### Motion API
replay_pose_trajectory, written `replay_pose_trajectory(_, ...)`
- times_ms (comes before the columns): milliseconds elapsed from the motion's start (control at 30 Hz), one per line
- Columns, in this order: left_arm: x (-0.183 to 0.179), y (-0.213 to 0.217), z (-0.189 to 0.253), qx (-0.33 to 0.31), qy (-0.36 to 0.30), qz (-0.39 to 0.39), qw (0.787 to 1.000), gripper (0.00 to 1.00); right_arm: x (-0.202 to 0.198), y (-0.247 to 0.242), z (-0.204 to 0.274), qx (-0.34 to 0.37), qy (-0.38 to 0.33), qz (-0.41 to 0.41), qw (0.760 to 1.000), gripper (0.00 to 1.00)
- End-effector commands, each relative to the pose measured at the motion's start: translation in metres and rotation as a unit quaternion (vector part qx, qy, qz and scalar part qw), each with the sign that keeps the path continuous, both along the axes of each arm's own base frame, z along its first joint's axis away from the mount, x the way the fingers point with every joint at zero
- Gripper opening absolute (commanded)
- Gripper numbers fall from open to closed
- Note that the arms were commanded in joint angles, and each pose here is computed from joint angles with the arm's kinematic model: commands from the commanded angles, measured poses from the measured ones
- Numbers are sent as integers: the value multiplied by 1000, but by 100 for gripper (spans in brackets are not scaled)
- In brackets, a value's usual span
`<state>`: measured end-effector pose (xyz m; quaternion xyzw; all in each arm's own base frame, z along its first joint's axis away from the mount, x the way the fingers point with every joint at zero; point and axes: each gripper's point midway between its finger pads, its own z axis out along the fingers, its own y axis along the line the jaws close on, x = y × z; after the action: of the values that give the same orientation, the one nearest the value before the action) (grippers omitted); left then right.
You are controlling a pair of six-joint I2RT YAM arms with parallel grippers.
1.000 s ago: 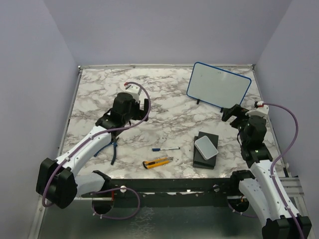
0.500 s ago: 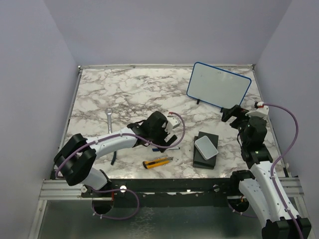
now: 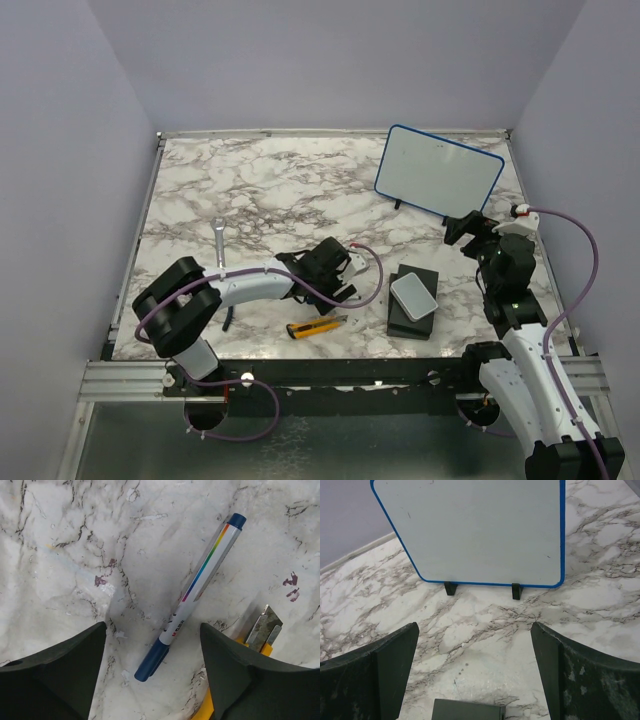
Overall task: Write a sentence on the whiteboard
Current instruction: Move the whiteboard marker to the center of the board.
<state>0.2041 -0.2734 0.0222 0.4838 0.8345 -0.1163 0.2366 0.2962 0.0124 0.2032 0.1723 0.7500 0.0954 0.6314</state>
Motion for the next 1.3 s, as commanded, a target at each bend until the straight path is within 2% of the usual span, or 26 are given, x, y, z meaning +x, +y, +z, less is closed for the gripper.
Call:
replay_pose_trajectory(0,13,6,2,36,-34,21,999,71,0,2,1,7,-5,3,1000,97)
replay_pose_trajectory(133,27,15,4,59,-66,59,994,51,0,1,1,6,-6,2,1000,97)
replay_pose_trajectory(233,33,17,3,66,-75,76,992,41,0,1,1,7,-5,0,1000,97)
replay_pose_trajectory(400,39,11,9,51,-77,107,990,32,2,-2,-3,5,2,-8,1000,97)
replay_pose_trajectory(500,34,-3,11,15,-53,115,992,31,5,-3,-7,-4,15,-8,1000,95)
replay_pose_trajectory(833,22,-20,13,-21,-15,98,995,27,40,19,-46,2,112,24,993,73)
replay_pose_trajectory(1000,21,-24,24,-41,-17,96,994,28,66,55,-53,-11,107,41,993,71)
replay_pose_trajectory(1167,22,-26,37,-59,-24,96,993,43,90,80,-70,-22,125,43,991,67)
replay_pose_trajectory(1267,23,-26,48,-76,-30,97,992,49,105,93,-86,-31,143,48,988,67)
